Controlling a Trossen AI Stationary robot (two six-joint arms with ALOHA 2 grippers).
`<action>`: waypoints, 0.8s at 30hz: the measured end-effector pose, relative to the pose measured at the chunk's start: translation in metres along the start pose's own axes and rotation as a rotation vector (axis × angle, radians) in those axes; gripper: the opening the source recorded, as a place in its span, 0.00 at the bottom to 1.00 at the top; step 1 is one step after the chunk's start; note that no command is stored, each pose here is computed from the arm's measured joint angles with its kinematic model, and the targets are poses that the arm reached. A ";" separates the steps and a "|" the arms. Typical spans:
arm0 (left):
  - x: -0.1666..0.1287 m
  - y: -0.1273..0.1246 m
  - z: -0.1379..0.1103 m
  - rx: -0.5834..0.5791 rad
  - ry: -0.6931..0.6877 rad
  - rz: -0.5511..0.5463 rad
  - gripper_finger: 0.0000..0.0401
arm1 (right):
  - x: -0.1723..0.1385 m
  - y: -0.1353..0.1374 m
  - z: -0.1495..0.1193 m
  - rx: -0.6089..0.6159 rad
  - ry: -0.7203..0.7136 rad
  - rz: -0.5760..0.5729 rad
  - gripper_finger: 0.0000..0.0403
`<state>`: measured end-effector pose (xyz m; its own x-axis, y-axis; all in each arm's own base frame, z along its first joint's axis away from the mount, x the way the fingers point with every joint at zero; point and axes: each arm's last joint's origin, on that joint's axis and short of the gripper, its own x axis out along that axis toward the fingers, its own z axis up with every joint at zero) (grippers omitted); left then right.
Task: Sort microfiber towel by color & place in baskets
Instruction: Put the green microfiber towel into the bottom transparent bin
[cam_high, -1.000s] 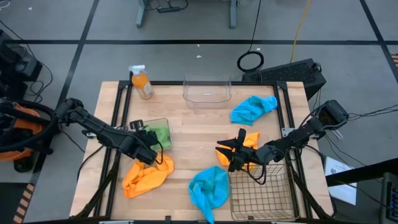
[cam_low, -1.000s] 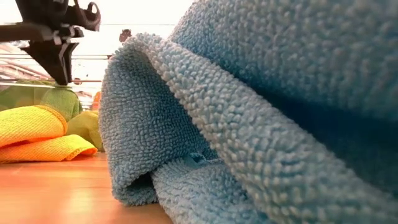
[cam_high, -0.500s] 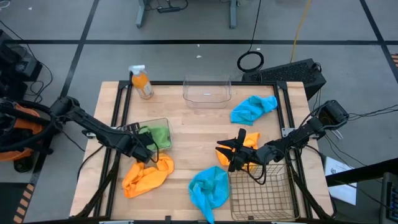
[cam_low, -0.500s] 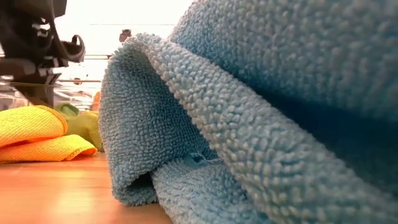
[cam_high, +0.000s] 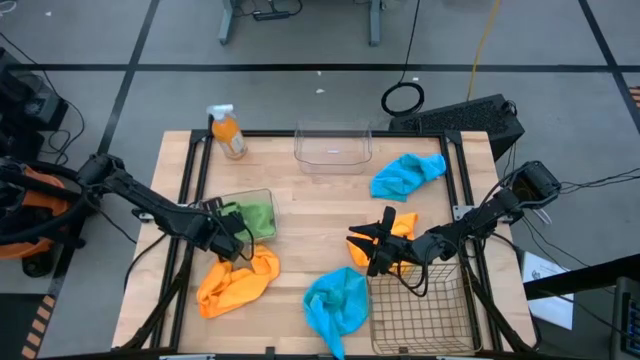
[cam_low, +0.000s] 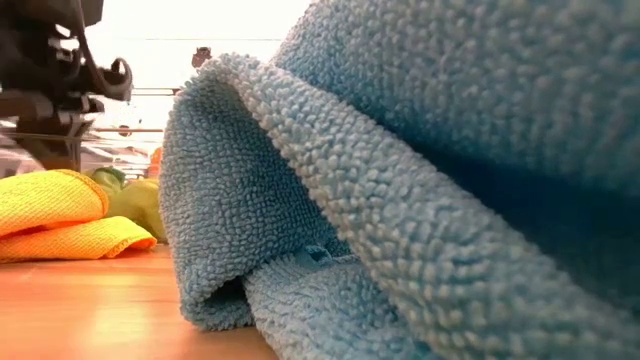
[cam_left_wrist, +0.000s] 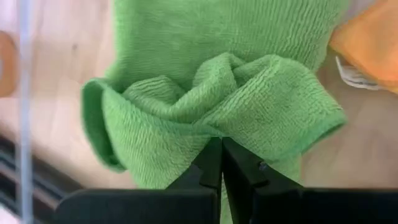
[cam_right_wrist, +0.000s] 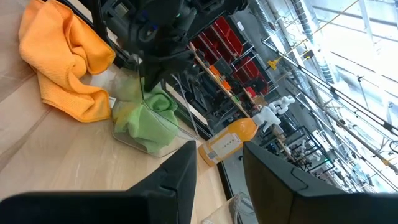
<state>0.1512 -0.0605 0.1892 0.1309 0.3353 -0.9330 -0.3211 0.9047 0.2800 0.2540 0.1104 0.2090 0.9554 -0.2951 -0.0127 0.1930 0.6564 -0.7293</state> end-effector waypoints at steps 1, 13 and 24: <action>-0.005 0.002 0.001 -0.008 0.006 0.006 0.03 | 0.000 0.000 0.000 0.000 0.000 0.000 0.30; -0.025 0.011 0.007 -0.010 -0.102 0.060 0.03 | 0.000 0.000 0.000 0.000 -0.001 0.001 0.30; 0.010 0.009 -0.012 -0.037 -0.045 0.080 0.03 | 0.000 0.000 0.000 0.000 -0.002 0.002 0.30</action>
<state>0.1387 -0.0519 0.1793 0.1449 0.4180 -0.8968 -0.3666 0.8646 0.3437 0.2540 0.1105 0.2089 0.9562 -0.2925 -0.0129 0.1911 0.6569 -0.7294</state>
